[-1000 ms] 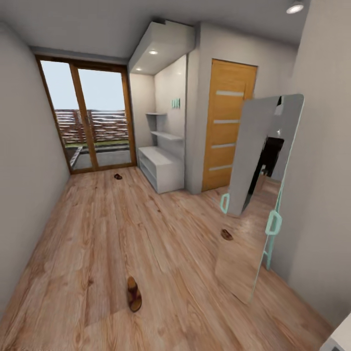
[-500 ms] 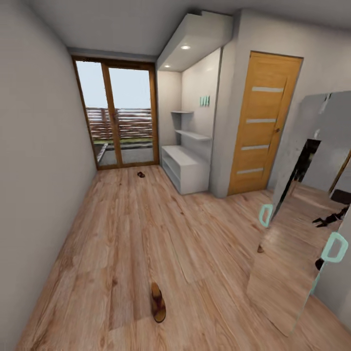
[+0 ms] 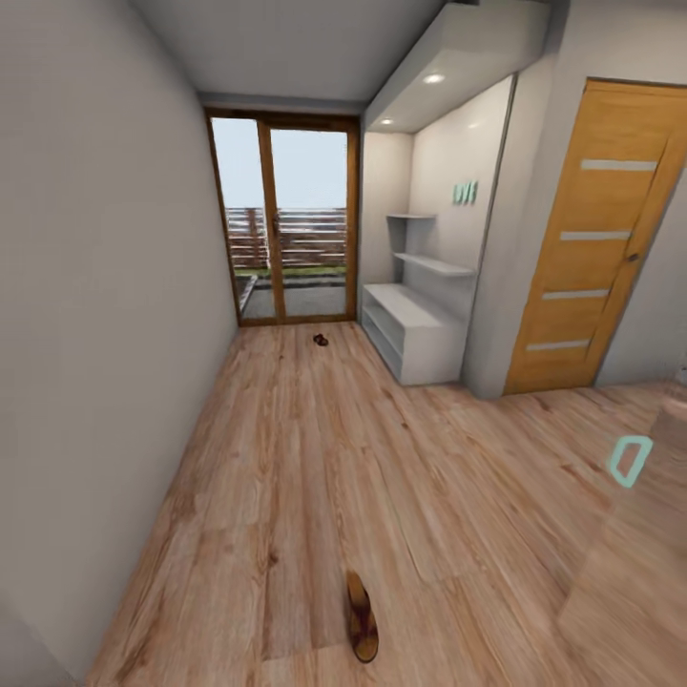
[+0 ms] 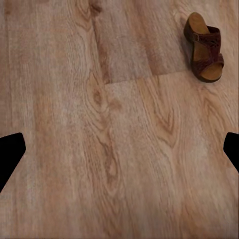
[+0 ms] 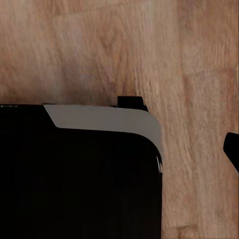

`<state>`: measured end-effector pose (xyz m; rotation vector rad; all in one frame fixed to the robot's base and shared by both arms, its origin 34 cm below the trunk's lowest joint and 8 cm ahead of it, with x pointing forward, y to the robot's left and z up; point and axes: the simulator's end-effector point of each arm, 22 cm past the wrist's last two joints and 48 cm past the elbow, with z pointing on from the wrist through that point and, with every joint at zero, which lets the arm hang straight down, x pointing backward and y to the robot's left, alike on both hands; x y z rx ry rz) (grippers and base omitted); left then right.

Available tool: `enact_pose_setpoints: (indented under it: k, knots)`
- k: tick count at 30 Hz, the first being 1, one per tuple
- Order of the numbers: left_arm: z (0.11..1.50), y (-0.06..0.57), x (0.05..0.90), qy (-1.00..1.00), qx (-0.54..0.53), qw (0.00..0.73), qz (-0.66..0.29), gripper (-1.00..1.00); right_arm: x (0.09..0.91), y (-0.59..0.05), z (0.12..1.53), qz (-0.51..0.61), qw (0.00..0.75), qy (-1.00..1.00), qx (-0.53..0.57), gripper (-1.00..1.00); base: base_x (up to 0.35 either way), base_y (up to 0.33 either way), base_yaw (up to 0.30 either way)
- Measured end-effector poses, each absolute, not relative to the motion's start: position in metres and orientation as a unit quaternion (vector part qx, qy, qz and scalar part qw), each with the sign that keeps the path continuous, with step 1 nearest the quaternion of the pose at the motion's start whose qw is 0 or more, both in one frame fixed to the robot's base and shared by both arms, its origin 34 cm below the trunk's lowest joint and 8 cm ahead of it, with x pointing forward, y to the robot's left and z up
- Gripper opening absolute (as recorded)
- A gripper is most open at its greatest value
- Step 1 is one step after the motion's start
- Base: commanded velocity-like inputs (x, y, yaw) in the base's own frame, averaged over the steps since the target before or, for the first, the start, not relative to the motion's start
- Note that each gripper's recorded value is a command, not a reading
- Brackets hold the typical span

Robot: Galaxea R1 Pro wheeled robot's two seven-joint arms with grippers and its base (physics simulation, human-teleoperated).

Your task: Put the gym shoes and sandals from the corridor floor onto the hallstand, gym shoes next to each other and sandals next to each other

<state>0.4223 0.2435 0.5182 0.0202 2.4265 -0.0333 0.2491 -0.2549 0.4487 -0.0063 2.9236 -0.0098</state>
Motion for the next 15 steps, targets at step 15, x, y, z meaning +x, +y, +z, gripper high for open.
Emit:
enact_pose_setpoints:
  k: [15]
  knots:
    - [0.5153, 0.2434, 0.4192, 0.938, 0.008, 0.345, -0.013, 1.00, 0.2452, -0.2548, 0.4476, -0.003, 0.104, 0.995, -0.002, 1.00, 0.251, 0.236, 0.251]
